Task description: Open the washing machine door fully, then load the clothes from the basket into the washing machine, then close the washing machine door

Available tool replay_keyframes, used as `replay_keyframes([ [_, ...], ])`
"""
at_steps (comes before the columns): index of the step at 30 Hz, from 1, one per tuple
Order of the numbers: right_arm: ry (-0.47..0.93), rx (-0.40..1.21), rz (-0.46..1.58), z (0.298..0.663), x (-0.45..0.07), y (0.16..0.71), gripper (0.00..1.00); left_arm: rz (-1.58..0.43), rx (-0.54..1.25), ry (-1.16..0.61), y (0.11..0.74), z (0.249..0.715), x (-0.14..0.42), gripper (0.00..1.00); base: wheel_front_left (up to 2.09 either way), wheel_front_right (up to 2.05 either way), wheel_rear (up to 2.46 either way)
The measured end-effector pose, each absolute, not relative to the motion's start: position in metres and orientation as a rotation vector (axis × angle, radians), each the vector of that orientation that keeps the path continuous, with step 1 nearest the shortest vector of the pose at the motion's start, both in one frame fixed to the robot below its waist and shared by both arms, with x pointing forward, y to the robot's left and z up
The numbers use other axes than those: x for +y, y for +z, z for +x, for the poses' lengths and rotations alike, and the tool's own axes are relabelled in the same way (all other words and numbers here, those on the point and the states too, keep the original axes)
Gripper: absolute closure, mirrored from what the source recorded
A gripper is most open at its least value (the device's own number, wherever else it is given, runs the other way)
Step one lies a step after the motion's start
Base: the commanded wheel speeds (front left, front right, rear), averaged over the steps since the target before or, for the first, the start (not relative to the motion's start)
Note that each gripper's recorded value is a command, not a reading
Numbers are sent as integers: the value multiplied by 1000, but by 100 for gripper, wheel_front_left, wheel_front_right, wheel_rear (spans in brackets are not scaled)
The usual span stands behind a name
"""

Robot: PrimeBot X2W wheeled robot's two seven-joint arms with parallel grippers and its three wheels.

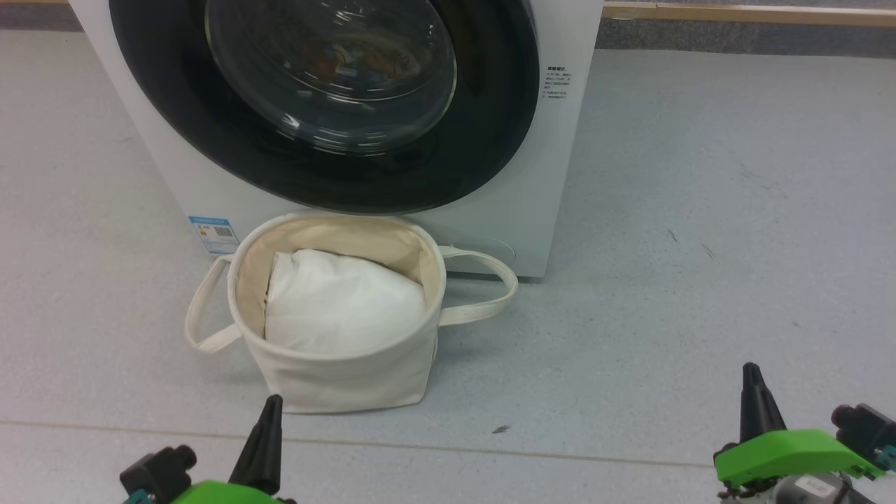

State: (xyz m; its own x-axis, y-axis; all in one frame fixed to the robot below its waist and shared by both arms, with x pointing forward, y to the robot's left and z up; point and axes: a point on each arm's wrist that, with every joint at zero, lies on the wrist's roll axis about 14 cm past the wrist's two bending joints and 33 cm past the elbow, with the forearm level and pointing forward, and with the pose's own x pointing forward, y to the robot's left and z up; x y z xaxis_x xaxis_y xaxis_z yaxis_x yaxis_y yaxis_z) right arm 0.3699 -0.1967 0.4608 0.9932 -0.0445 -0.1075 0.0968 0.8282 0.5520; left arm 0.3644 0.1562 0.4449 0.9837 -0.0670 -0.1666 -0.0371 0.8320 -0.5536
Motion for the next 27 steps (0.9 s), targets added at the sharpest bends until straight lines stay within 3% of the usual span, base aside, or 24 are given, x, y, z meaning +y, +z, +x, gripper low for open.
replay_keyframes([
  [27,-117,97,901,370,-203,461,100,-900,183,50,449,367,169,100,0,0,0],
])
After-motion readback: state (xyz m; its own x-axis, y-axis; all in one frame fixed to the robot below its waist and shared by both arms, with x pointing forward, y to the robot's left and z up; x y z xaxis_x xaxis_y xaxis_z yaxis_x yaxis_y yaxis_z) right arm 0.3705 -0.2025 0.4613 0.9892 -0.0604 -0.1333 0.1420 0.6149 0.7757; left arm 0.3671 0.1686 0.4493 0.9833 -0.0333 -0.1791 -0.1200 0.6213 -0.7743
